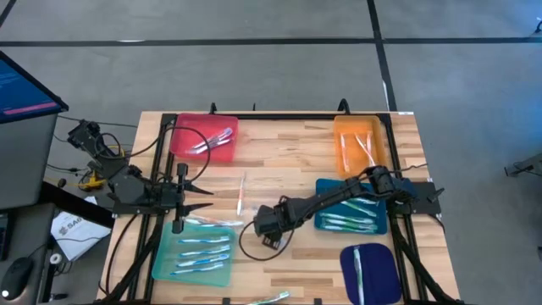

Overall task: Pick & Place Toothbrushes
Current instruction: Put the blue toothbrush into the green bin

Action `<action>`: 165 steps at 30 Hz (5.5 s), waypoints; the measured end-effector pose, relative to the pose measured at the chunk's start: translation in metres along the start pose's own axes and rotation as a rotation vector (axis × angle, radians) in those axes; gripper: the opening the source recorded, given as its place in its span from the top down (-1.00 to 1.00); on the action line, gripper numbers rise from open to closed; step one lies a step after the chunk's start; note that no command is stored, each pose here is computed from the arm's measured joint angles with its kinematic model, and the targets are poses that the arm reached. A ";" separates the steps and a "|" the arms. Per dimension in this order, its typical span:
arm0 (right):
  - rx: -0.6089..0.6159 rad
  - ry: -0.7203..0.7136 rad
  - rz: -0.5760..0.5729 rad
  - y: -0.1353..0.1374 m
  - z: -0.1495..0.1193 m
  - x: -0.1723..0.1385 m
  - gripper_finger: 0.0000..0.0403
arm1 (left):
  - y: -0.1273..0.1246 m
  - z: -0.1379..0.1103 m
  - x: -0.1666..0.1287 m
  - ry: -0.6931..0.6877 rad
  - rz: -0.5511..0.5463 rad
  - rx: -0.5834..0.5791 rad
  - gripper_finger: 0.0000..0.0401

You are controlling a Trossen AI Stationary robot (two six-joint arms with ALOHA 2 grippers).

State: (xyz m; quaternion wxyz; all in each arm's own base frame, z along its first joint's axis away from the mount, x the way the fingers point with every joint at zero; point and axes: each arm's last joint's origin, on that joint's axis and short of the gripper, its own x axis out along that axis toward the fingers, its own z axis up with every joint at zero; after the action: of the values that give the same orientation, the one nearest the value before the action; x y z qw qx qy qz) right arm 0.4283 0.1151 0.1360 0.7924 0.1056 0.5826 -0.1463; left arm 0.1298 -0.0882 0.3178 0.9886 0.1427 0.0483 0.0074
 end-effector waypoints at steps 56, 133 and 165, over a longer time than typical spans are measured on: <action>-0.418 -0.479 0.293 0.044 0.117 -0.069 0.97 | 0.021 0.009 -0.045 -0.086 0.115 -0.134 0.44; -0.399 -0.323 -0.133 0.040 0.070 -0.121 0.97 | -0.013 -0.008 0.086 0.849 -0.174 -0.004 -0.05; -0.435 -0.349 -0.167 0.042 0.071 -0.121 0.74 | -0.011 -0.028 0.097 0.937 -0.171 -0.095 0.94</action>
State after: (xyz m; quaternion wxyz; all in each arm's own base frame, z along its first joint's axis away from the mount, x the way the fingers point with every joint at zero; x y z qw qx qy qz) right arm 0.4730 0.1439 0.2727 0.8700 -0.1420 0.4619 -0.0985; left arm 0.2235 -0.0881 0.2794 0.8630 0.0740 0.4997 -0.0082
